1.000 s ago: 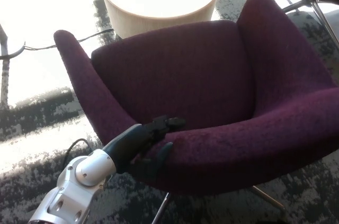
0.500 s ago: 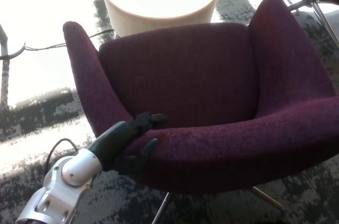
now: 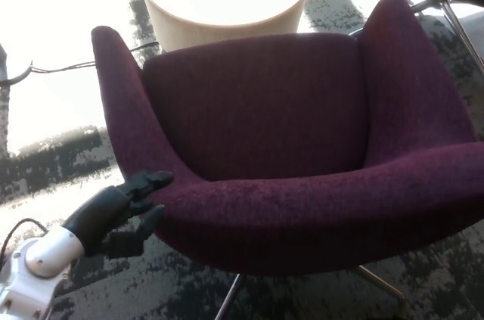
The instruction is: The robot stands in front of a sofa and uses its left hand to push the left side of the sofa
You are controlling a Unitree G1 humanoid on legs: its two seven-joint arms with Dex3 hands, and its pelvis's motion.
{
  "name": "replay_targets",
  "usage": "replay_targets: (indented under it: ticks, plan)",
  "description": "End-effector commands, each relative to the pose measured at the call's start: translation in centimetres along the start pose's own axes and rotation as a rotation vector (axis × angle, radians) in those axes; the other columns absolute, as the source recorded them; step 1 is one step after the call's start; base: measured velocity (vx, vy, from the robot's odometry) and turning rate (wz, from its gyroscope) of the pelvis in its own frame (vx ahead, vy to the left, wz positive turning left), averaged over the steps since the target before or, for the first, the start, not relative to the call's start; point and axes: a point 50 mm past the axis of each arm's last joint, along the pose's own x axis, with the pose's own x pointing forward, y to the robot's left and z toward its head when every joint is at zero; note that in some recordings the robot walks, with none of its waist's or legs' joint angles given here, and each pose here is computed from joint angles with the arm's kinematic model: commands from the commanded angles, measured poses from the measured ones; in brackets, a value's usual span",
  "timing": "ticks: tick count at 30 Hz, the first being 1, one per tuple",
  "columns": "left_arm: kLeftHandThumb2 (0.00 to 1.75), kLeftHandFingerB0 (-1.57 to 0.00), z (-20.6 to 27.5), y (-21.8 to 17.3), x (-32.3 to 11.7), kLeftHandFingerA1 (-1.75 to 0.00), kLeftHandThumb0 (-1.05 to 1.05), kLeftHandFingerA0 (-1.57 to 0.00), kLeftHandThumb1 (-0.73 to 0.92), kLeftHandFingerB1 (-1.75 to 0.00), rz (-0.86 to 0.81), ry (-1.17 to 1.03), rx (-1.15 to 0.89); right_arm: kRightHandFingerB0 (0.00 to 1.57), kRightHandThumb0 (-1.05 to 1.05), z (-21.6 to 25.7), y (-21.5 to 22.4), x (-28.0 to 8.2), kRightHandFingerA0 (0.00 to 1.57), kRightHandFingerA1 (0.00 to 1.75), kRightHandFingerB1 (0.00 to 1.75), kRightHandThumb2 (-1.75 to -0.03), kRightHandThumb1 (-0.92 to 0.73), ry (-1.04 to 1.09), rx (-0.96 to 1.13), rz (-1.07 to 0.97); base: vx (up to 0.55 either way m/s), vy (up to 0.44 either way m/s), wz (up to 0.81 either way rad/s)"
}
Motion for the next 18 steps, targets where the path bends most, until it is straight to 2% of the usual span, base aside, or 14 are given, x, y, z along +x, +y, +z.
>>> replay_targets:
  ticks: [1, 2, 3, 4, 6, 7, 8, 9, 11, 17, 18]
  plan:
    - [1.18, -0.01, -1.4, 2.0, -1.4, -0.45, -0.79, -0.05, 0.78, -0.29, 0.060, 0.010, -0.019, 0.56, -0.62, -0.8, -0.6, -0.3, 0.64, 0.45, 0.42, -0.65, -0.84, 0.031, -0.025, 0.004, 0.00, 0.000, 0.00]
    - [1.19, -0.04, -1.7, 2.5, -1.8, -0.46, -0.83, -0.10, 0.81, -0.30, 0.075, 0.012, -0.004, 0.55, -0.62, -0.9, -0.6, -0.4, 0.63, 0.45, 0.42, -0.66, -0.84, 0.034, -0.030, 0.004, 0.00, 0.000, 0.00]
    - [1.18, -0.04, -1.9, 2.9, -2.1, -0.44, -0.78, -0.05, 0.77, -0.30, 0.091, 0.019, -0.010, 0.55, -0.62, -0.9, -0.7, -0.3, 0.63, 0.45, 0.41, -0.66, -0.85, 0.034, -0.034, 0.006, 0.00, 0.000, 0.00]
    - [1.21, -0.04, -2.5, 3.6, -2.6, -0.46, -0.88, -0.12, 0.83, -0.28, 0.121, 0.040, -0.009, 0.55, -0.62, -0.9, -0.6, -0.4, 0.63, 0.45, 0.42, -0.66, -0.84, 0.038, -0.031, 0.008, 0.00, 0.000, 0.00]
    - [1.20, -0.05, -3.0, 4.0, -3.2, -0.47, -0.86, -0.12, 0.83, -0.28, 0.139, 0.050, -0.010, 0.55, -0.62, -1.0, -0.6, -0.4, 0.62, 0.44, 0.41, -0.66, -0.85, 0.038, -0.036, 0.011, 0.00, 0.000, 0.00]
    - [1.20, -0.02, -3.4, 4.1, -3.4, -0.44, -0.79, -0.04, 0.79, -0.29, 0.143, 0.053, -0.024, 0.55, -0.63, -1.1, -0.6, -0.5, 0.62, 0.44, 0.41, -0.66, -0.85, 0.041, -0.036, 0.012, 0.00, 0.000, 0.00]
    - [1.20, -0.02, -3.5, 4.1, -3.5, -0.44, -0.79, -0.04, 0.79, -0.29, 0.145, 0.053, -0.030, 0.55, -0.63, -1.1, -0.6, -0.5, 0.62, 0.44, 0.41, -0.66, -0.85, 0.043, -0.037, 0.013, 0.00, 0.000, 0.00]
    - [1.20, -0.02, -4.0, 4.1, -3.8, -0.44, -0.79, -0.04, 0.79, -0.28, 0.147, 0.063, -0.037, 0.55, -0.63, -1.2, -0.5, -0.7, 0.63, 0.44, 0.41, -0.65, -0.85, 0.045, -0.035, 0.016, 0.00, 0.000, 0.00]
    - [1.22, 0.00, -5.2, 3.8, -4.7, -0.49, -0.88, -0.15, 0.83, -0.29, 0.167, 0.090, -0.044, 0.55, -0.63, -1.4, -0.4, -0.8, 0.60, 0.44, 0.41, -0.65, -0.84, 0.049, -0.050, 0.020, 0.00, 0.000, 0.00]
    - [1.19, -0.03, -6.9, 2.5, -5.6, -0.47, -0.89, -0.11, 0.78, -0.34, 0.165, 0.114, -0.104, 0.54, -0.62, -1.8, -0.1, -1.3, 0.60, 0.43, 0.41, -0.65, -0.84, 0.061, -0.037, 0.035, 0.00, 0.000, 0.00]
    - [1.19, 0.00, -7.5, 1.8, -6.0, -0.48, -0.88, -0.17, 0.81, -0.31, 0.162, 0.134, -0.122, 0.53, -0.61, -1.9, 0.0, -1.4, 0.60, 0.44, 0.41, -0.65, -0.84, 0.066, -0.036, 0.038, 0.00, 0.000, 0.00]
